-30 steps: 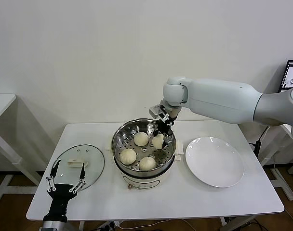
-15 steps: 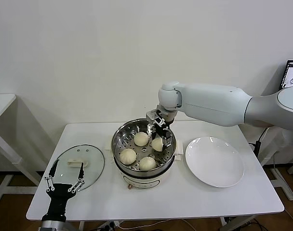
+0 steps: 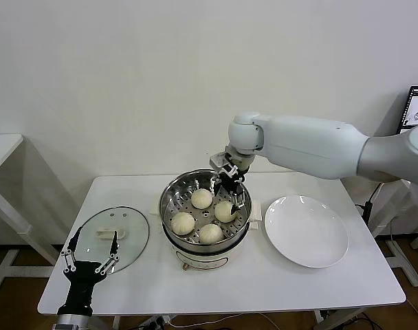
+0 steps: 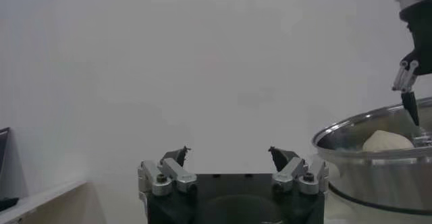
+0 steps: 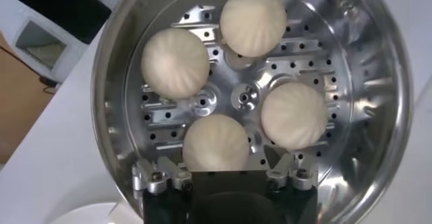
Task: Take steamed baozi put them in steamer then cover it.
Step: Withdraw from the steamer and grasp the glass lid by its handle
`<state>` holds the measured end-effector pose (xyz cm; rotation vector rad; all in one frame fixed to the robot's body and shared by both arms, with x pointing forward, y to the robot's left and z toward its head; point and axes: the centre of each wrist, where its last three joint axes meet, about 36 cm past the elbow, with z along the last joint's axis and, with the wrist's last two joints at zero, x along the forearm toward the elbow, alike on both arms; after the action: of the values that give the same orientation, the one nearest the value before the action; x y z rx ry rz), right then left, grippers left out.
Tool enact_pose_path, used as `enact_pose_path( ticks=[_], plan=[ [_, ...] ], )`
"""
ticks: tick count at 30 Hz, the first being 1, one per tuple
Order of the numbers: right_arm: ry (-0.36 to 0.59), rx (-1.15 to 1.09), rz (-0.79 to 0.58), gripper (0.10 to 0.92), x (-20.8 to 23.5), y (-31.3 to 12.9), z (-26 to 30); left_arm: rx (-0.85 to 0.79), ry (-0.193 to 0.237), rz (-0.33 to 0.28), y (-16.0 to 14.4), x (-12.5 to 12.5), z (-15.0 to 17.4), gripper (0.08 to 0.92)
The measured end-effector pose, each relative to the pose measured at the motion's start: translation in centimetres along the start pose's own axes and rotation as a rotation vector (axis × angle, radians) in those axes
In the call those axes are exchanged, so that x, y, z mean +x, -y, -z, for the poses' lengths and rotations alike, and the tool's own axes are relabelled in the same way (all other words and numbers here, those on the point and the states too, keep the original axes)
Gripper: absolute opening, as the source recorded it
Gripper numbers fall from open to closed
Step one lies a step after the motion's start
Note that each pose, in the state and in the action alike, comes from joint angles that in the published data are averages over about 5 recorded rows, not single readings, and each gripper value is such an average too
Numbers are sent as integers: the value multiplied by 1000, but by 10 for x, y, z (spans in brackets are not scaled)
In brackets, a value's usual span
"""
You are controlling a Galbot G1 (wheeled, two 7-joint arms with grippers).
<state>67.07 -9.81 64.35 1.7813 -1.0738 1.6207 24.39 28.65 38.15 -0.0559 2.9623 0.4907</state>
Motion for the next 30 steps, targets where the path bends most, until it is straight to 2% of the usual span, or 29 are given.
enact_pose_path(
  ticks=[6, 12, 18, 22, 26, 30],
  plan=[
    [145, -13, -188, 823, 25, -28, -22, -36, 32, 2, -1, -4, 3, 823],
    [332, -71, -559, 823, 16, -74, -55, -114, 100, 13, -4, -10, 10, 823],
    [535, -258, -1023, 823, -25, -117, -79, -213, 176, 29, -9, -18, 20, 823],
    [646, -438, -1283, 823, -58, -147, -90, -262, 213, 45, -12, -25, 25, 823],
    [713, -619, -1477, 823, -91, -183, -100, -291, 231, 52, -14, -30, 27, 823],
    [739, -782, -1617, 823, -125, -220, -107, -310, 236, 55, -14, -33, 26, 823]
  ],
)
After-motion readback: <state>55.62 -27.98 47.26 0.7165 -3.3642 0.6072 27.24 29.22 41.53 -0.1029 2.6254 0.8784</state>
